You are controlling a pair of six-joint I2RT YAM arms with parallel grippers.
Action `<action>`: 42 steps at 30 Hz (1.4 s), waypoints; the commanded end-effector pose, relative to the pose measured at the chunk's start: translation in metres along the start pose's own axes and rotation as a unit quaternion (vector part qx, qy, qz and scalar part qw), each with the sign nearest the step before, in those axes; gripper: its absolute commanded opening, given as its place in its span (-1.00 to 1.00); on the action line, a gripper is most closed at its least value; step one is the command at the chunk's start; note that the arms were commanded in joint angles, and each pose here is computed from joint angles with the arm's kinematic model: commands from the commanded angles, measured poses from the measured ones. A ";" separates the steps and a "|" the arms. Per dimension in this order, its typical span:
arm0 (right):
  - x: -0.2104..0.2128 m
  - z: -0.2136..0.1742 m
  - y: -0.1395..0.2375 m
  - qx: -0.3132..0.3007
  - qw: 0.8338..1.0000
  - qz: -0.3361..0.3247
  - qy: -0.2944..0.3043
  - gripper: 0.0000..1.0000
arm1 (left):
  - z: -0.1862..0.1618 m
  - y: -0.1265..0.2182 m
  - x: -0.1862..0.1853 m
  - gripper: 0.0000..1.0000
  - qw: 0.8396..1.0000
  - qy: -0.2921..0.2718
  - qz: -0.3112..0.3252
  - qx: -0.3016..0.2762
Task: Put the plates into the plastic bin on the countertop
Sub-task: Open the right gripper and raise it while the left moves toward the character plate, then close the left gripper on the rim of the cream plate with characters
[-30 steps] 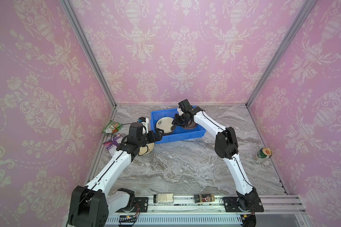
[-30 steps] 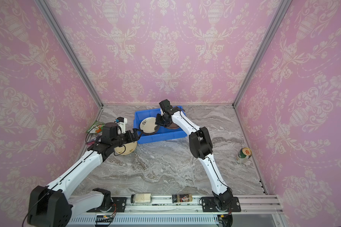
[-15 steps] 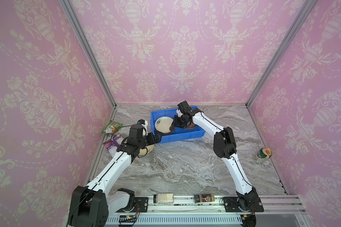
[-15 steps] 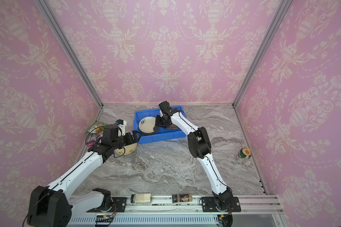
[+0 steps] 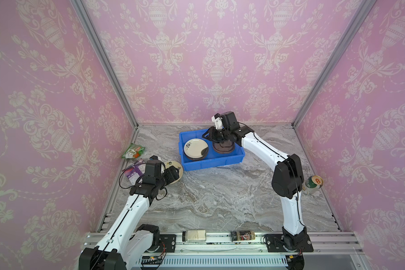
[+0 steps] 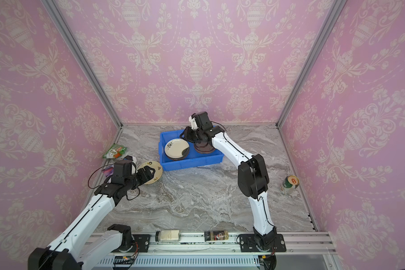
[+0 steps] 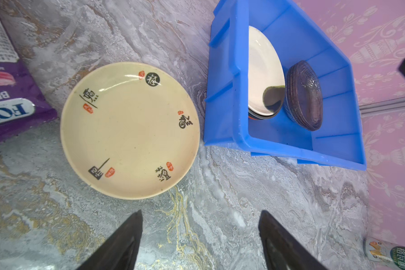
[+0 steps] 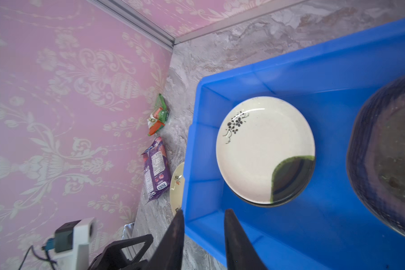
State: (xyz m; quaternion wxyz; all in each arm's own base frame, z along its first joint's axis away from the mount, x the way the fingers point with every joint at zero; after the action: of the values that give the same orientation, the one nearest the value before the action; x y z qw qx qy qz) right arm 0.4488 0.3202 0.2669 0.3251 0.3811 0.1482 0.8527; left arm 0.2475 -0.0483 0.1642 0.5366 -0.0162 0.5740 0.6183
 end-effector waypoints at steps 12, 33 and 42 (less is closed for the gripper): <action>0.010 -0.007 0.014 -0.020 0.998 0.059 -0.022 -0.41 | -0.010 -0.003 0.058 0.49 0.987 0.156 0.030 0.011; -0.008 -0.010 0.014 -0.026 0.997 0.055 -0.043 -0.44 | 0.007 -0.045 0.079 0.06 0.981 0.187 0.055 -0.017; -0.013 -0.012 0.011 -0.023 0.997 0.048 -0.049 -0.45 | 0.009 -0.054 0.089 -0.18 0.979 0.190 0.071 -0.025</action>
State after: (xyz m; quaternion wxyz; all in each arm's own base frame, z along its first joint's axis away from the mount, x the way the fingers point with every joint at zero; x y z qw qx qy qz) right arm 0.4409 0.3064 0.2581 0.2989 0.4160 0.0980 0.8532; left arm 0.2535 -0.0037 0.0817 0.3868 -0.1015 0.6559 0.6402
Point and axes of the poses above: each gripper's point midway between its finger pads, its own y axis back along the fingers, its own x axis along the line the jaws close on, z = x × y, the point moved 5 cm from there along y, back along the fingers, and after that the axes turned 15 degrees about y, right-handed, at the moved point
